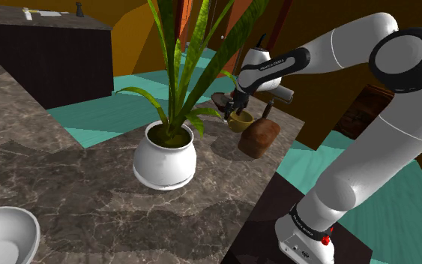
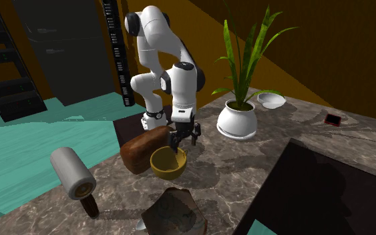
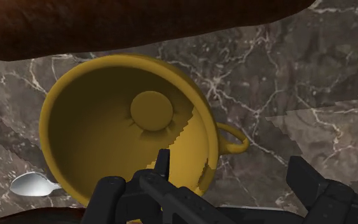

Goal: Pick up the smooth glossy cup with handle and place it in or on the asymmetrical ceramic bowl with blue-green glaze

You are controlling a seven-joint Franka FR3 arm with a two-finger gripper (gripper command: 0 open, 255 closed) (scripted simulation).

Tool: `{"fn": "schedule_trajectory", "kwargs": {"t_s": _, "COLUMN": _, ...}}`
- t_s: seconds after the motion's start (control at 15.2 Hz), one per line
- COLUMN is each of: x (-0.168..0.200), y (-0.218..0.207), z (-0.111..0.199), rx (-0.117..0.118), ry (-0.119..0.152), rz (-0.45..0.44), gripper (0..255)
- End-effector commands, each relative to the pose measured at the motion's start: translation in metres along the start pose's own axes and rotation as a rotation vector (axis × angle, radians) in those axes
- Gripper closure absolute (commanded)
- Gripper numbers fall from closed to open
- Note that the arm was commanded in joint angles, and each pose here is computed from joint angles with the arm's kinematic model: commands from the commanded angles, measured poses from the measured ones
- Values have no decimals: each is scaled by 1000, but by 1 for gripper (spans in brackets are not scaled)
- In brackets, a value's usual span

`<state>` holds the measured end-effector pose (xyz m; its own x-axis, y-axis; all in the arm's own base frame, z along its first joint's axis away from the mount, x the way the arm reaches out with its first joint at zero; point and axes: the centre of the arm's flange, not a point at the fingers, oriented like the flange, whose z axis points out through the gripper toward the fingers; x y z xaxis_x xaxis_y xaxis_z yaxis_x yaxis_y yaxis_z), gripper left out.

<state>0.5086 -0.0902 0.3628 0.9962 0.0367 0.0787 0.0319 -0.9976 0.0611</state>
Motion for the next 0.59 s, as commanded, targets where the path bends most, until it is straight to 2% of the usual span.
{"fn": "schedule_trajectory", "kwargs": {"t_s": 0.0, "x": -1, "y": 0, "z": 11, "rx": 0, "ry": 0, "rz": 0, "gripper": 0}}
{"fn": "schedule_trajectory", "kwargs": {"t_s": 0.07, "x": -1, "y": 0, "z": 19, "rx": 0, "ry": 0, "rz": 0, "gripper": 0}}
{"fn": "schedule_trajectory", "kwargs": {"t_s": 0.53, "x": -1, "y": 0, "z": 19, "rx": 0, "ry": 0, "rz": 0, "gripper": 0}}
